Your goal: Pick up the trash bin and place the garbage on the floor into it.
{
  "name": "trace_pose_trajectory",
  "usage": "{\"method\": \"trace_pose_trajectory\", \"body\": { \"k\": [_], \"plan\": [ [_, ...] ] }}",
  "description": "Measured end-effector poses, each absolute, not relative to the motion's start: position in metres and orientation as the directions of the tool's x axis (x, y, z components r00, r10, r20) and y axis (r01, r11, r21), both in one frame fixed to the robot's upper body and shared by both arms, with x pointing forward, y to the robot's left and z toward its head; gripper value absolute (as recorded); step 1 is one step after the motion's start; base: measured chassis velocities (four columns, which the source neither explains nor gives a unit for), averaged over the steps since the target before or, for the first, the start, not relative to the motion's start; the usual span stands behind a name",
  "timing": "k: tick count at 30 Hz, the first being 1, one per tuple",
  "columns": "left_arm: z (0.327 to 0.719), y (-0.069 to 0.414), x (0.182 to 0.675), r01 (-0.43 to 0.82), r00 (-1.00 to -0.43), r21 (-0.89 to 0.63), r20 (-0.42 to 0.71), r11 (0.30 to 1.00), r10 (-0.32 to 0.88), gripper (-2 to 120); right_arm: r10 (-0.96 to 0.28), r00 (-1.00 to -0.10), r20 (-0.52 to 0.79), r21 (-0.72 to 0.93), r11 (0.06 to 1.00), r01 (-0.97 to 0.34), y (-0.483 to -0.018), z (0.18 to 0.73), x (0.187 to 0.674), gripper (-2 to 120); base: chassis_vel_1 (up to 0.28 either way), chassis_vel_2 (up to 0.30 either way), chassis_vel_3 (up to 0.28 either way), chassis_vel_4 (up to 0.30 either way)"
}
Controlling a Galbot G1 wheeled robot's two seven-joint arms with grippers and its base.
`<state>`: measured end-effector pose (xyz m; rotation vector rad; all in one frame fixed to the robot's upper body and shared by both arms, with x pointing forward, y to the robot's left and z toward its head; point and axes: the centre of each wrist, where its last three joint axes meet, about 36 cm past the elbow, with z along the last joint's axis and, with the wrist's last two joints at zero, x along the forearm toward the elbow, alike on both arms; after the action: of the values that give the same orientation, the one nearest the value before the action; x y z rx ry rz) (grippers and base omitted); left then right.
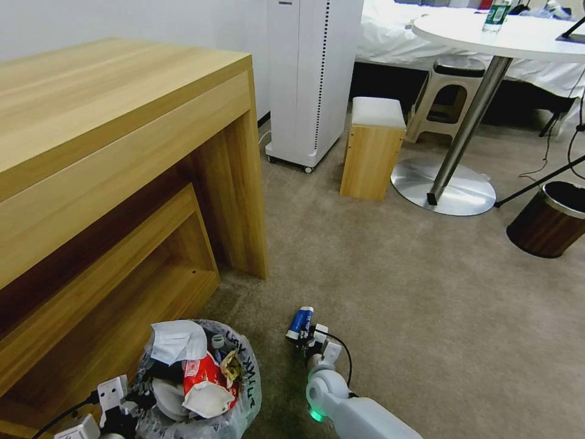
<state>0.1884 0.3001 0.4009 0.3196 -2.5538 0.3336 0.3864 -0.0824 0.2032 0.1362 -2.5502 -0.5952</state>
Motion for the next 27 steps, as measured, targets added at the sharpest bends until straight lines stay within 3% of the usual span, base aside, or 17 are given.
{"method": "trace_pose_trajectory", "body": {
  "k": [10,11,14,21,27],
  "plan": [
    [0.399,0.299,0.187,-0.297,-0.824,-0.167,0.542,0.940,-0.164,0,-0.394,-0.899,0.192,0.378,0.875,-0.303,-0.135,0.255,0.371,0,0.000,0.000,0.000,0.000],
    [0.401,0.299,0.186,-0.295,-0.824,-0.164,0.543,0.941,-0.163,0,-0.580,-0.814,0.006,0.313,0.774,-0.550,-0.134,0.303,0.370,0,0.000,0.000,0.000,0.000],
    [0.408,0.297,0.185,-0.284,-0.831,-0.164,0.534,0.945,-0.158,0,-0.743,-0.661,-0.103,0.226,0.630,-0.743,-0.120,0.348,0.363,0,0.000,0.000,0.000,0.000],
    [0.424,0.295,0.183,-0.275,-0.832,-0.165,0.534,0.947,-0.149,0,-0.868,-0.484,-0.109,0.120,0.472,-0.873,-0.105,0.371,0.356,0,0.000,0.000,0.000,0.000],
    [0.437,0.297,0.183,-0.266,-0.832,-0.162,0.536,0.950,-0.142,0,-0.890,-0.438,-0.125,0.080,0.431,-0.899,-0.098,0.386,0.361,0,0.000,0.000,0.000,0.000]
  ]
}}
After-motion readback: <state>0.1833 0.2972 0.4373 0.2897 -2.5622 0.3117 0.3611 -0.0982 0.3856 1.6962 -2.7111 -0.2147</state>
